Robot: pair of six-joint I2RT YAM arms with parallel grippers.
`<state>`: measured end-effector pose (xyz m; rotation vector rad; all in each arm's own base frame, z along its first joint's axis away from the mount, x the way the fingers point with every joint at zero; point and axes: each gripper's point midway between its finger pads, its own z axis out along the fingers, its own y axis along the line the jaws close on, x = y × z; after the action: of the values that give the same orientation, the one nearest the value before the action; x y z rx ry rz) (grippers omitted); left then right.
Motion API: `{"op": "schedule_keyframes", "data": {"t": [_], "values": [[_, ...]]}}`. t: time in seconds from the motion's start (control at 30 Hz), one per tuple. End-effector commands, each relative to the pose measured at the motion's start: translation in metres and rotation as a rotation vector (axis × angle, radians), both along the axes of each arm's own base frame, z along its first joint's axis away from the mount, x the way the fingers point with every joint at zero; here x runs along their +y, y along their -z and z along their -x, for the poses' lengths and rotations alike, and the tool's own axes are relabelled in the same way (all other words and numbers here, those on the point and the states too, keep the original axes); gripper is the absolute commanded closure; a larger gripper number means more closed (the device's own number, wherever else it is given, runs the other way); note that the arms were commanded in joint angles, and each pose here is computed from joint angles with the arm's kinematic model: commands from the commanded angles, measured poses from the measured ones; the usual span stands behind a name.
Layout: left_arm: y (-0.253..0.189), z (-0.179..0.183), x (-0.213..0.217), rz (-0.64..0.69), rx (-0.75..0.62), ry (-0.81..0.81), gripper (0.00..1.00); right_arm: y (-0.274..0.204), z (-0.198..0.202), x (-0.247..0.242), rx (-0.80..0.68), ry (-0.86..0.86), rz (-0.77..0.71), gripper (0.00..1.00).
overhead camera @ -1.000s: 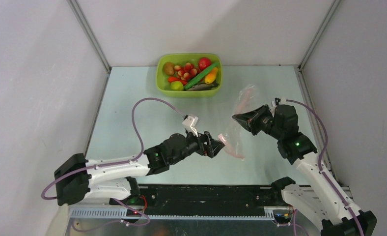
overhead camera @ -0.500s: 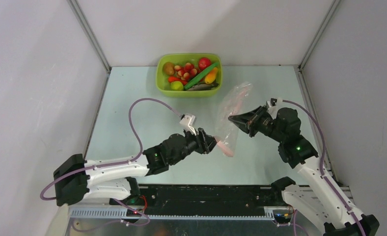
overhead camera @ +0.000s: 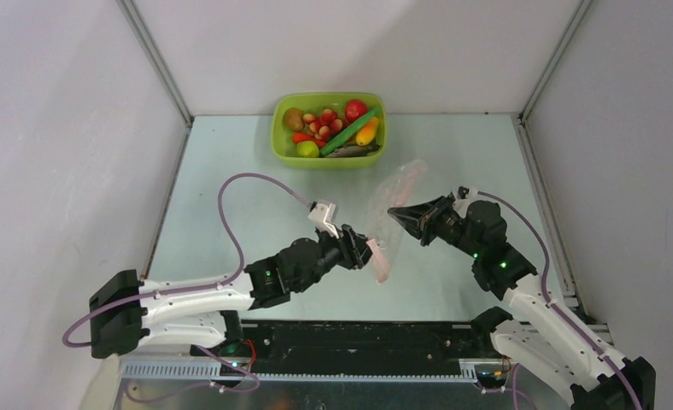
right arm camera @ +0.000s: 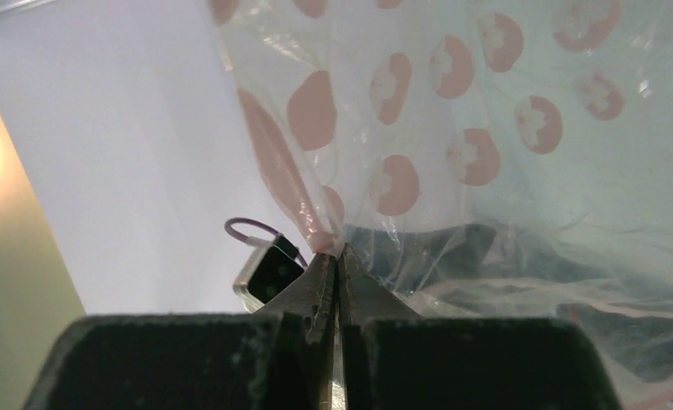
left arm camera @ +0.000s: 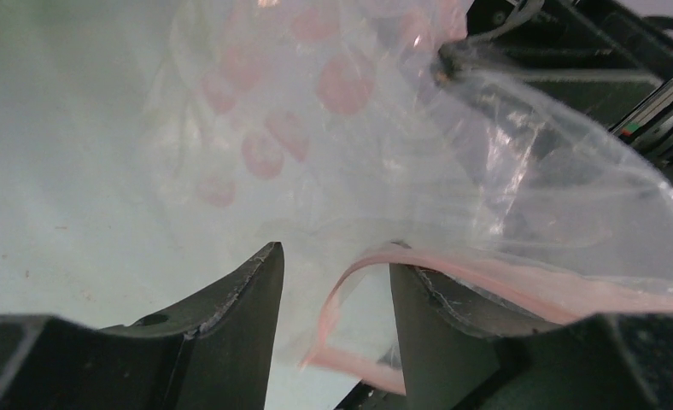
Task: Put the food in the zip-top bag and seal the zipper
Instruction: Open the zipper of the food storage bag.
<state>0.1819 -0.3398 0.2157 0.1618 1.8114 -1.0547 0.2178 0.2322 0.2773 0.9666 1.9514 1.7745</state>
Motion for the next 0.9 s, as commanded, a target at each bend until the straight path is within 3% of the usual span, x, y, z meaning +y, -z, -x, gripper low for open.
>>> {"op": "schedule_keyframes", "data": {"t": [0.0, 0.17, 0.53, 0.7, 0.77, 0.8, 0.83, 0.87], "values": [[-0.024, -0.007, 0.010, -0.020, -0.071, -0.110, 0.45, -0.026, -0.006, -0.003, -0.028, 0.064, -0.100, 0.95], [-0.018, -0.011, 0.026, -0.136, -0.101, -0.207, 0.42, -0.027, -0.004, -0.005, -0.006, 0.072, -0.118, 0.95], [-0.037, 0.016, -0.009, -0.064, -0.153, -0.052, 0.39, -0.021, -0.011, -0.008, 0.069, 0.141, -0.167, 0.96], [-0.039, 0.010, -0.011, -0.086, -0.173, -0.088, 0.44, -0.024, -0.007, -0.002, 0.077, 0.108, -0.189, 0.96], [-0.038, 0.007, -0.010, -0.086, -0.173, -0.105, 0.51, -0.024, -0.004, 0.000, 0.082, 0.093, -0.196, 0.96], [-0.039, 0.007, -0.010, -0.080, -0.174, -0.111, 0.66, -0.024, -0.004, 0.001, 0.083, 0.090, -0.198, 0.96], [-0.039, 0.007, -0.009, -0.076, -0.174, -0.112, 0.74, -0.023, -0.003, 0.001, 0.085, 0.086, -0.197, 0.96], [-0.040, 0.007, -0.008, -0.069, -0.171, -0.114, 0.92, -0.023, -0.003, 0.000, 0.085, 0.087, -0.194, 0.96]]}}
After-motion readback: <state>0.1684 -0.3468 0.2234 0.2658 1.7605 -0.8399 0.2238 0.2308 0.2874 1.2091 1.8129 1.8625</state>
